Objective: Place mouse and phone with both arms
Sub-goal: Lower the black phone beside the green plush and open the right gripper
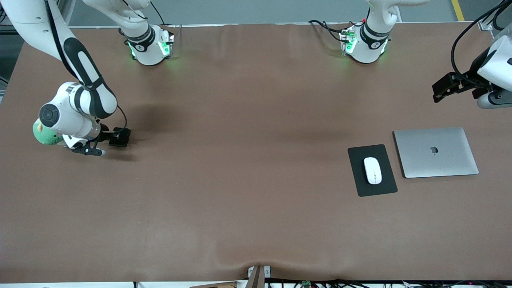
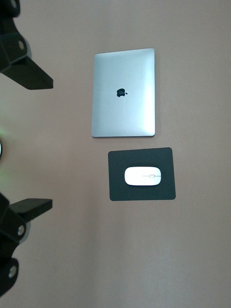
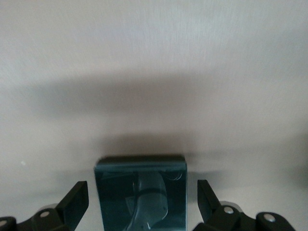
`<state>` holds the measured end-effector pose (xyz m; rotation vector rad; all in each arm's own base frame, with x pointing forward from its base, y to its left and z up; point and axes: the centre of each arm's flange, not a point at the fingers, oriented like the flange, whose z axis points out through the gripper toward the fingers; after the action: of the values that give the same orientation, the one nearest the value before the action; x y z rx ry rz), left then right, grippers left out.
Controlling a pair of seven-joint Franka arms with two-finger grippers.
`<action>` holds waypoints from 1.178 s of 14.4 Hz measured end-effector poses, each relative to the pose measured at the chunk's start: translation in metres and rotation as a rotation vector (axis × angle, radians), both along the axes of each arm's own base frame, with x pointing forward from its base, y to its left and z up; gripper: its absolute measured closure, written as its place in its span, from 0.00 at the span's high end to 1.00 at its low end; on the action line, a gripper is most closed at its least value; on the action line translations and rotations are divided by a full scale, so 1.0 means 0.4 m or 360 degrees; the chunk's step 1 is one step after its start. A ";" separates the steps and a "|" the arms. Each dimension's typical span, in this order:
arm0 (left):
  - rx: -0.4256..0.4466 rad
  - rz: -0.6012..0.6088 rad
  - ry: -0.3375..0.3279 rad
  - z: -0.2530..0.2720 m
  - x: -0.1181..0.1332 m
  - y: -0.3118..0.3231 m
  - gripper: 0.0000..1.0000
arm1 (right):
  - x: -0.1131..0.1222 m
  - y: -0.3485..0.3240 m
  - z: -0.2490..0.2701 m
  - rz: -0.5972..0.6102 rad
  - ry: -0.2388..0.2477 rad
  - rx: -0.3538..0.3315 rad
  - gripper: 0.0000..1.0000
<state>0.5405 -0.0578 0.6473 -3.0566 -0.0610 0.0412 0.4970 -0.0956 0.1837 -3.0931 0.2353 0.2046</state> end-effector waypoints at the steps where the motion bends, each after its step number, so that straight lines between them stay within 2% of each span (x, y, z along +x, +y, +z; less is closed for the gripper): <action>1: 0.0000 0.0000 0.0000 0.000 0.000 0.000 1.00 | 0.023 -0.001 0.020 0.0004 0.0000 0.0005 1.00; 3: 0.0000 0.0000 0.0002 0.000 0.000 0.000 1.00 | 0.090 -0.002 0.083 0.0017 -0.0036 0.0010 1.00; 7: 0.0001 -0.0015 0.0011 -0.001 -0.002 0.000 1.00 | 0.227 0.003 0.234 0.0051 -0.0216 -0.0009 1.00; 12: 0.0000 -0.0017 0.0006 0.002 -0.002 0.002 1.00 | 0.348 0.006 0.494 0.0090 -0.0184 0.0031 1.00; 17: 0.0000 -0.0005 0.0005 0.003 -0.001 0.012 1.00 | 0.396 0.032 0.680 0.0137 -0.0228 0.0044 1.00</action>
<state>0.5400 -0.0532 0.6487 -3.0566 -0.0557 0.0458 0.6556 -0.0830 0.4556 -3.0749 0.0945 -0.0119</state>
